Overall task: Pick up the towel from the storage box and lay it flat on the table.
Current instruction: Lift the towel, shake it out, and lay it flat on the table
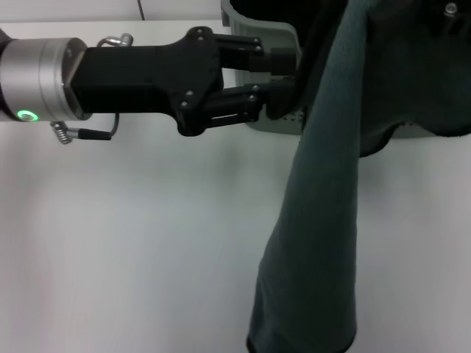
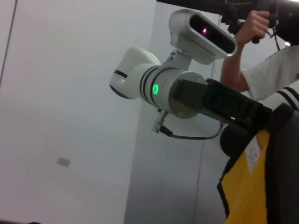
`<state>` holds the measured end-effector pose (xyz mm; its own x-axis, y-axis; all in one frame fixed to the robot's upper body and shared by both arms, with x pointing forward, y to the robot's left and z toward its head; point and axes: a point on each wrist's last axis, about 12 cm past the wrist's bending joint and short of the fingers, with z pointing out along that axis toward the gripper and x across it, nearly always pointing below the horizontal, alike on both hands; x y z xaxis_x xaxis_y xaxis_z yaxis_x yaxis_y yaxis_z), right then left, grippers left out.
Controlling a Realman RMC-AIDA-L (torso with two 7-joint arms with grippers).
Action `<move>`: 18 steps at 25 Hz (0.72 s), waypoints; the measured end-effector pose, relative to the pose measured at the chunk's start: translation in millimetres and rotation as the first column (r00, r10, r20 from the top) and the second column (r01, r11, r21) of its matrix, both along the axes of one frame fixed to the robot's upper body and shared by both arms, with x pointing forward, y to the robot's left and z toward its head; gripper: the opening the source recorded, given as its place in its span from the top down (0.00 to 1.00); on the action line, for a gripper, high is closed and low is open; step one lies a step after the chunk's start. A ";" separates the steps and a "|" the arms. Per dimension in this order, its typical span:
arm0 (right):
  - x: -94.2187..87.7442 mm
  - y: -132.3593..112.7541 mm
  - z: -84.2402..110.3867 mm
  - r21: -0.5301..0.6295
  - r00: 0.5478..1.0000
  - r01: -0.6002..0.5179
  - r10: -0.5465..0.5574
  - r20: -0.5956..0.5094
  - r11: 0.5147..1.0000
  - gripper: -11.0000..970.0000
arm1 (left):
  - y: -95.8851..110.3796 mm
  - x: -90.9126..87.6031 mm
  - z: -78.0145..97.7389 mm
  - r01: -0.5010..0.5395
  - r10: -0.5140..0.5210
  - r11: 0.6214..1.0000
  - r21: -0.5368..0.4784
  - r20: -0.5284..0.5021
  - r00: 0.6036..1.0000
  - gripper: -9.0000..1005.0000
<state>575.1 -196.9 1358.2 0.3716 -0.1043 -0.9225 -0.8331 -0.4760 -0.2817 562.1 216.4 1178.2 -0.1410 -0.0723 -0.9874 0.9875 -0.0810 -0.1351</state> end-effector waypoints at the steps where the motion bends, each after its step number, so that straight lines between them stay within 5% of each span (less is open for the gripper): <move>1: 0.0 -1.3 -1.1 0.002 1.000 0.004 -0.004 -0.004 1.000 0.99 | -0.8 -0.2 0.0 0.001 -0.001 1.000 -0.003 -0.002 1.000 0.53; 3: -0.4 -4.6 -3.8 0.004 1.000 0.014 -0.014 -0.012 1.000 0.99 | -0.6 -0.8 -0.1 -0.004 0.004 1.000 -0.010 -0.002 1.000 0.54; 6: -1.2 -10.9 -8.4 0.004 0.999 0.032 -0.032 -0.024 0.999 0.99 | 5.5 -1.4 -0.2 -0.039 0.038 0.998 -0.041 -0.004 0.999 0.75; 11: -2.2 -25.7 -14.7 0.016 0.996 0.079 -0.078 -0.046 0.997 0.99 | 27.2 -4.1 5.5 -0.105 0.107 0.991 -0.086 0.022 0.994 0.93; 18: -3.7 -41.1 -21.0 0.026 0.990 0.127 -0.125 -0.068 0.992 0.99 | 58.1 -19.3 14.5 -0.158 0.171 0.978 -0.138 0.088 0.981 0.97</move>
<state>571.3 -238.0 1337.3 0.2957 -0.1180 -0.9480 -0.9031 -0.3579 -0.2371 542.7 274.5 1192.7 -0.0186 -0.2147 -0.9765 0.9967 0.0732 -0.0351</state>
